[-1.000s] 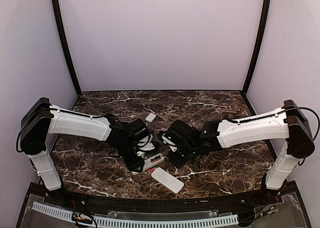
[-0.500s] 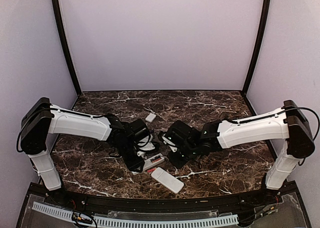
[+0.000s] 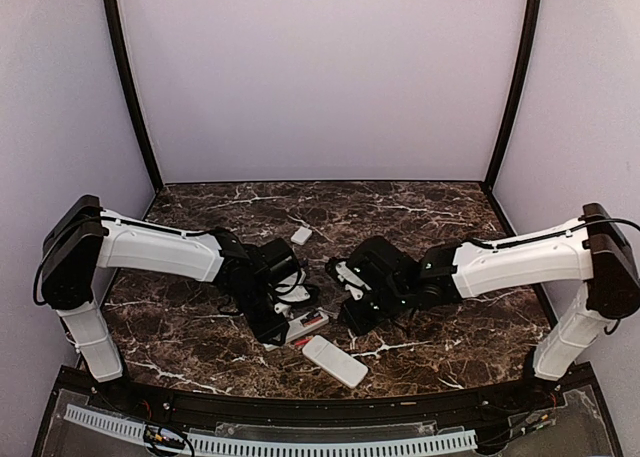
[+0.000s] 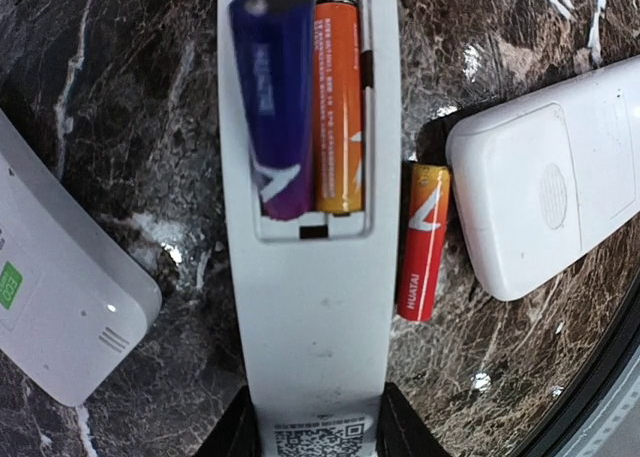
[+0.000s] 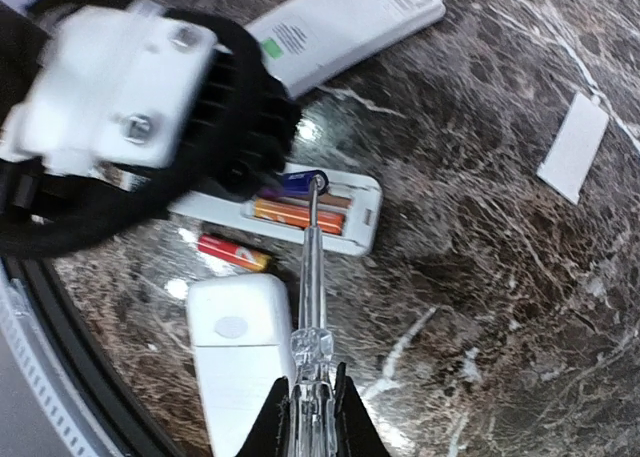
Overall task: Unload the batteries from the remote control
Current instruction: Remove the battery from the remote control without the battery cover.
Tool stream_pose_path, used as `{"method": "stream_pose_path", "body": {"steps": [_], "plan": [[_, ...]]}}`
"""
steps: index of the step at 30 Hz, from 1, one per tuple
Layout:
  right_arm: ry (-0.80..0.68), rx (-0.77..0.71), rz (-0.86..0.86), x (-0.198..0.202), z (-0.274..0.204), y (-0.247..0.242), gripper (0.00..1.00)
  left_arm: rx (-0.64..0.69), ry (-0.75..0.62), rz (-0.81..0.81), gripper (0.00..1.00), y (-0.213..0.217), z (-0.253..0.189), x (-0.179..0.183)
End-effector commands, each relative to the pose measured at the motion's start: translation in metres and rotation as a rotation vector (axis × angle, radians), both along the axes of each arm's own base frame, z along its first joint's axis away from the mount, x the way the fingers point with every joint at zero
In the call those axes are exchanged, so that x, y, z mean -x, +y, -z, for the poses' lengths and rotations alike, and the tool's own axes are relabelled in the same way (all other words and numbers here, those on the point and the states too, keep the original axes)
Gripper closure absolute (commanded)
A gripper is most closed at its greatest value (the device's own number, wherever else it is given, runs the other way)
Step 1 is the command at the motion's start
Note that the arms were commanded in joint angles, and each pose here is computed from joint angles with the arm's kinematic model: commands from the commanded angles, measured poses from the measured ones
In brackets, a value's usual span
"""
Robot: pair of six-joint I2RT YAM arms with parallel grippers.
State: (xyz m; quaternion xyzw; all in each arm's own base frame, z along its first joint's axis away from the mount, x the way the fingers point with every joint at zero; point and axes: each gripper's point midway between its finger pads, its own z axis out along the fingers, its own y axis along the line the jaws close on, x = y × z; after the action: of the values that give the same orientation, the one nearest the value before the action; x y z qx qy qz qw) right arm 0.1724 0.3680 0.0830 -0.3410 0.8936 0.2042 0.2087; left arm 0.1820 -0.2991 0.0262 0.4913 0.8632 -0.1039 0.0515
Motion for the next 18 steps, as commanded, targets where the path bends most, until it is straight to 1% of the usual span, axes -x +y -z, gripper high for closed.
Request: {"method": "stream_pose_path", "body": {"steps": [1,4,14,18], "plan": [[0.104,-0.236,-0.154,0.036,-0.037,0.036,1.0,-0.041,0.014,0.012,0.95,0.005,0.007,0.003],[0.107,-0.254,-0.155,0.035,-0.041,0.037,1.0,-0.044,0.015,0.011,0.95,0.005,0.008,0.003],[0.092,-0.214,-0.116,0.028,-0.032,0.032,1.0,-0.054,0.02,0.012,0.95,0.006,0.011,0.004],[0.064,-0.141,-0.05,0.018,-0.024,0.019,1.0,-0.055,0.018,0.01,0.95,0.006,0.011,0.003]]}}
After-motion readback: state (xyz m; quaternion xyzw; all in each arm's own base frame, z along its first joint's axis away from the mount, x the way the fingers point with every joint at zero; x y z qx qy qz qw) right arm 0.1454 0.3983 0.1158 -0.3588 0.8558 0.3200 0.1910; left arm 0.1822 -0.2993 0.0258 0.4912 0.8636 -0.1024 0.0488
